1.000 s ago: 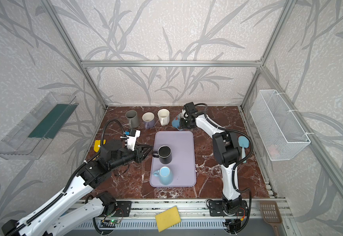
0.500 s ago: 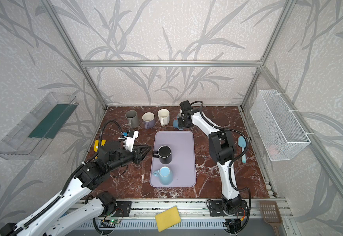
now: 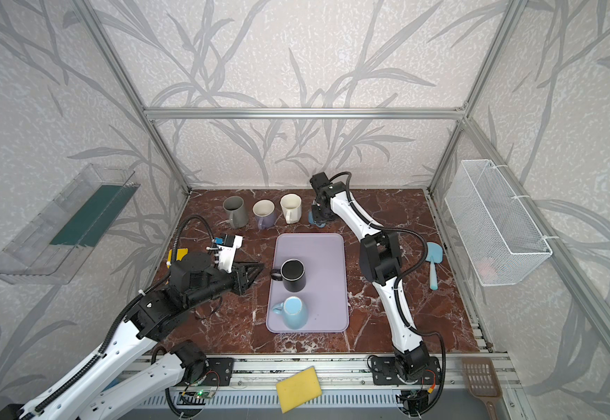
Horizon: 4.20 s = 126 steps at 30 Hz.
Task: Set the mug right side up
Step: 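Turn the mug opening up and lower it beside the white mug with the right gripper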
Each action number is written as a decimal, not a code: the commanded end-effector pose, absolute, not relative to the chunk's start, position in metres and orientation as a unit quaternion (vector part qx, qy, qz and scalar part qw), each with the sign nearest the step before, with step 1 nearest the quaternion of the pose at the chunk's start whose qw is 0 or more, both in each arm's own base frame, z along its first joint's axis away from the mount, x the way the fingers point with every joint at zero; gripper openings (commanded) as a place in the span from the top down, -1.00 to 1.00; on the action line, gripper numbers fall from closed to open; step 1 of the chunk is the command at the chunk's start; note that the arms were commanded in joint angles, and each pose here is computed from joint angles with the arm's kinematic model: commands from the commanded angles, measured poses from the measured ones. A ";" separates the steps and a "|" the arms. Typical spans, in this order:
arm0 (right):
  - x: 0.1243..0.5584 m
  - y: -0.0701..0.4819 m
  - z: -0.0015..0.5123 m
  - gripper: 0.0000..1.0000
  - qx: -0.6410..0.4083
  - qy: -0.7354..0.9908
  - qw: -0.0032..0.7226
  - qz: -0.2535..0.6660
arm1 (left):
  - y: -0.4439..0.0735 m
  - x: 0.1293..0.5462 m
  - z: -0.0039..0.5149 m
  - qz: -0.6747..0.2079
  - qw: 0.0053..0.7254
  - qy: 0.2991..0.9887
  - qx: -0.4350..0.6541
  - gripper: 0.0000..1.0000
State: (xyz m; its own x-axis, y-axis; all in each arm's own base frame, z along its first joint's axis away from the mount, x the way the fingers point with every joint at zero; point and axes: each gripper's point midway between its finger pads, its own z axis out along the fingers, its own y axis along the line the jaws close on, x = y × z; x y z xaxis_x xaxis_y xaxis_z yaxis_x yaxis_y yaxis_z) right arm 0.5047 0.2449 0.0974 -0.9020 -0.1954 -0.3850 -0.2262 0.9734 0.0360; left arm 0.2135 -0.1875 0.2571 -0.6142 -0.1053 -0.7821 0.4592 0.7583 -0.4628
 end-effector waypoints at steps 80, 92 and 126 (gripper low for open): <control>0.523 0.255 0.101 0.58 -0.081 0.975 0.207 0.014 | -0.162 0.195 0.265 -0.305 0.439 0.839 0.100 0.45; 0.525 0.259 0.102 0.45 -0.075 0.974 0.210 0.029 | -0.162 0.195 0.264 -0.304 0.438 0.840 0.099 0.45; 0.534 0.266 0.092 0.51 -0.008 0.976 0.209 0.067 | -0.160 0.193 0.262 -0.302 0.436 0.842 0.100 0.45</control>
